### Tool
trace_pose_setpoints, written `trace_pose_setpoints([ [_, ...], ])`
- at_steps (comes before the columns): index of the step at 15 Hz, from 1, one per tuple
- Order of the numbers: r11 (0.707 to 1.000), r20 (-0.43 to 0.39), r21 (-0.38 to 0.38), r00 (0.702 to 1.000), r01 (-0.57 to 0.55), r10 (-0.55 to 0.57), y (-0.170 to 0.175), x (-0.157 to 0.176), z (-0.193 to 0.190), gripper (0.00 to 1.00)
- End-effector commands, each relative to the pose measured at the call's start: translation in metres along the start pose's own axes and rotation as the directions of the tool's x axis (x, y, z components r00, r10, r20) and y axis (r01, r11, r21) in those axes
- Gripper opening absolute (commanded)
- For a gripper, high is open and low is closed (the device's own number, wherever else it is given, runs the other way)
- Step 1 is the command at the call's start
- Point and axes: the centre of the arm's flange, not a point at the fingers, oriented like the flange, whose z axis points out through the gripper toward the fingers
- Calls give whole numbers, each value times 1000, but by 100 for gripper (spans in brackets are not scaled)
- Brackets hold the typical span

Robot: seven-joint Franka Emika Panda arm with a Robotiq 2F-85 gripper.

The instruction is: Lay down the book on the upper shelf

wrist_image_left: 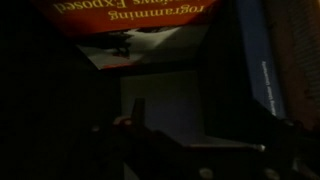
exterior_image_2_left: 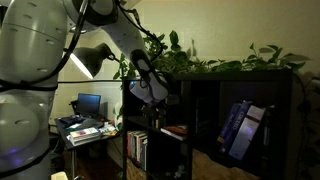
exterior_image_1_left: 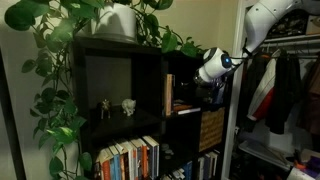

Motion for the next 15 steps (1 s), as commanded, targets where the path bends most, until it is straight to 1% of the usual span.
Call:
trace_pose_setpoints([
  [1,999,104,18,994,-33,31,4,28,-25,100],
  [5,999,247,19,968,-44,38,16,32,-34,100],
  [9,1000,366,-9,930,-22,24,36,14,-35,100],
  [12,1000,435,-17,901,-6,13,40,-7,-36,100],
  [15,1000,469,-6,883,-7,9,35,-21,-38,100],
])
